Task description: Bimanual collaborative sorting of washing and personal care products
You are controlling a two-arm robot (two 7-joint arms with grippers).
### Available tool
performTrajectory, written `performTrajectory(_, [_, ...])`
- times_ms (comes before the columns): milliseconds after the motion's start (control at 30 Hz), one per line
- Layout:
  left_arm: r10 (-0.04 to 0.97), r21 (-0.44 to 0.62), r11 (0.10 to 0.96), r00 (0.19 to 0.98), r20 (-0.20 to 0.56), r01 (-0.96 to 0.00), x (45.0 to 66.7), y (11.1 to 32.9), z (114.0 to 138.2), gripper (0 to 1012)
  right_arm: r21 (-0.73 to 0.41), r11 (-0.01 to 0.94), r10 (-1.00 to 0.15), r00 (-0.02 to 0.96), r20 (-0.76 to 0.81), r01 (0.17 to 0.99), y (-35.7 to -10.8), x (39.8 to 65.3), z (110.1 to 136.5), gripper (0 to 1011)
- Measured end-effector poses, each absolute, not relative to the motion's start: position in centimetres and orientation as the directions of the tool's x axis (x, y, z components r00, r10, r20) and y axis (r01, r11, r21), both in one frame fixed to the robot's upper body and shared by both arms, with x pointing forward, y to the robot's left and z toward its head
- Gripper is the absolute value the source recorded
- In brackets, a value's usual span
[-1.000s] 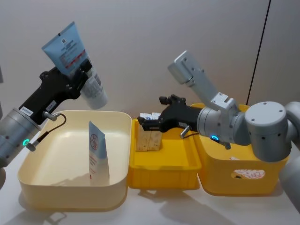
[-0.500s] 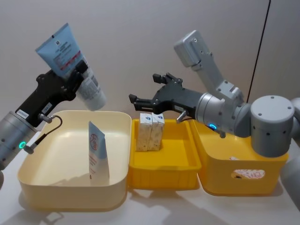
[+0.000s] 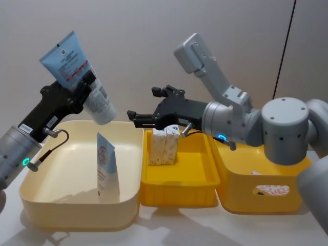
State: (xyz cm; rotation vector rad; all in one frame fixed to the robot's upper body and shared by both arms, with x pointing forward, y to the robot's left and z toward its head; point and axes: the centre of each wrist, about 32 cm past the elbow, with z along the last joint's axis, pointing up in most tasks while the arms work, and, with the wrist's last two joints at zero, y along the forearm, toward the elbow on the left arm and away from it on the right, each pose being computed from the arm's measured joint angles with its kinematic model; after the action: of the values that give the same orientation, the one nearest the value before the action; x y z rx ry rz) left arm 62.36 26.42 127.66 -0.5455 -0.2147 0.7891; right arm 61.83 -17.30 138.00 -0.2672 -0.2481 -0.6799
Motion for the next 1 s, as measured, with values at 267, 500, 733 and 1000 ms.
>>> performTrajectory(267, [0.728, -0.534, 0.572, 0.685, -0.021, -0.623, 62.4, 26.2, 127.5, 315, -0.202, 0.757, -0.556, 0.775, 0.300, 0.621, -16.6, 62.4, 138.3, 1001])
performTrajectory(500, [0.730, -0.531, 0.571, 0.683, -0.020, -0.626, 62.4, 26.1, 127.5, 315, -0.214, 0.764, -0.544, 0.786, 0.295, 0.609, -16.1, 62.7, 138.5, 1001])
performTrajectory(733, [0.730, -0.531, 0.572, 0.683, -0.018, -0.625, 62.5, 26.1, 127.5, 315, -0.231, 0.771, -0.526, 0.799, 0.293, 0.593, -15.5, 63.0, 138.9, 1001])
performTrajectory(1000, [0.729, -0.532, 0.572, 0.684, -0.019, -0.624, 62.5, 26.0, 127.5, 315, -0.267, 0.779, -0.499, 0.818, 0.286, 0.568, -14.9, 63.3, 139.2, 1001])
